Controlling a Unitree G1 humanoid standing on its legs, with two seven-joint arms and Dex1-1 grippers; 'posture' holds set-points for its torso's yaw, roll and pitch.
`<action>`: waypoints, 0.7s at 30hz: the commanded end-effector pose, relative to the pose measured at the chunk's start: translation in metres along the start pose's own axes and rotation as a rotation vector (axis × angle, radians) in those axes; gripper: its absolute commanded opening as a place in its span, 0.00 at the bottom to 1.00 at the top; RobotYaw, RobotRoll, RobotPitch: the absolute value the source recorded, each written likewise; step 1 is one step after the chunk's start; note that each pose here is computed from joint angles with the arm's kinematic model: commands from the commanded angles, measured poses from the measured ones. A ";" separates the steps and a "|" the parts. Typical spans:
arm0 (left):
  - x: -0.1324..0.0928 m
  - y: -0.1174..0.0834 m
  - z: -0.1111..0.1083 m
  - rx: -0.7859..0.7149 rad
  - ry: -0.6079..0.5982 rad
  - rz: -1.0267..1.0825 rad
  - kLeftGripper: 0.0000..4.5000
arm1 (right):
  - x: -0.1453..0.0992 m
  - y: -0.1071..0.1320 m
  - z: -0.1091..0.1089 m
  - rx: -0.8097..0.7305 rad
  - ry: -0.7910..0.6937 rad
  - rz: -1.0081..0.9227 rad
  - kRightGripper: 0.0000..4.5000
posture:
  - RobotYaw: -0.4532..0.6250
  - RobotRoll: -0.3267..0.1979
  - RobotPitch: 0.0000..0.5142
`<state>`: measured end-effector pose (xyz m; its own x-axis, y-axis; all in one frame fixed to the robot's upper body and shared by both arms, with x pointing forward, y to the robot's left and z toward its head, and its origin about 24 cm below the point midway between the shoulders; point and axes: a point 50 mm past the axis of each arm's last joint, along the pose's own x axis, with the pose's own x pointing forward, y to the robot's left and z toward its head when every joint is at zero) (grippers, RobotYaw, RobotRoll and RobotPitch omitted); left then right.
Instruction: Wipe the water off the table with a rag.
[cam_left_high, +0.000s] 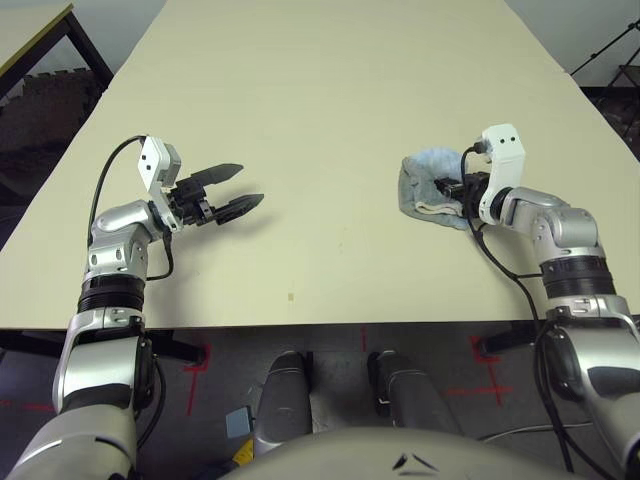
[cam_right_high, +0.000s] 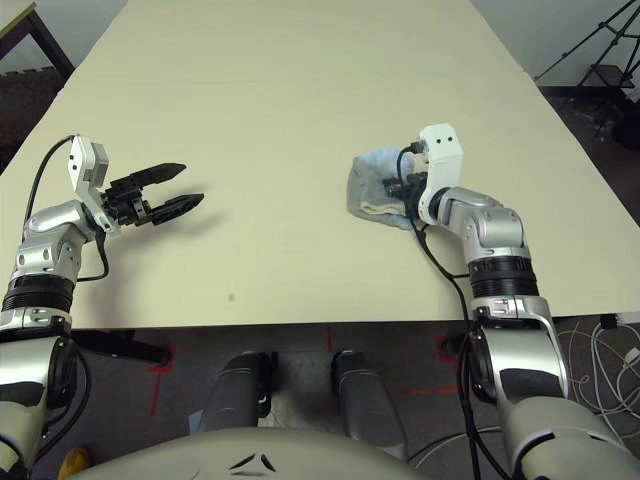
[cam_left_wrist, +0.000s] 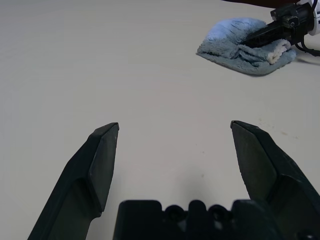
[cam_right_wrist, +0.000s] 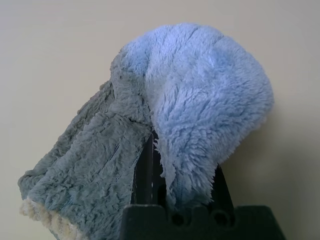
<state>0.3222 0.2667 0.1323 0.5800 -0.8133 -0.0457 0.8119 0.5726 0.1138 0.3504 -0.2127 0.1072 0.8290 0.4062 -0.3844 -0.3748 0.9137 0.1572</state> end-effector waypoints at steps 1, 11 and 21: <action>0.002 -0.001 -0.002 0.001 0.015 -0.013 1.00 | -0.011 -0.014 0.003 0.010 0.001 -0.035 0.02 | 0.34 0.62 0.25; 0.000 -0.001 -0.003 -0.002 0.022 -0.016 1.00 | -0.050 -0.014 0.071 0.161 -0.078 0.202 0.02 | 0.34 0.62 0.25; 0.004 0.000 -0.003 -0.005 0.017 -0.022 1.00 | -0.065 -0.035 0.075 0.082 -0.037 0.115 0.02 | 0.32 0.62 0.24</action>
<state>0.3242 0.2635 0.1338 0.5668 -0.8228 -0.0412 0.8205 0.5593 0.1181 0.3409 -0.2616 0.1995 0.7850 0.5420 -0.3000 -0.4584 0.8340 0.3073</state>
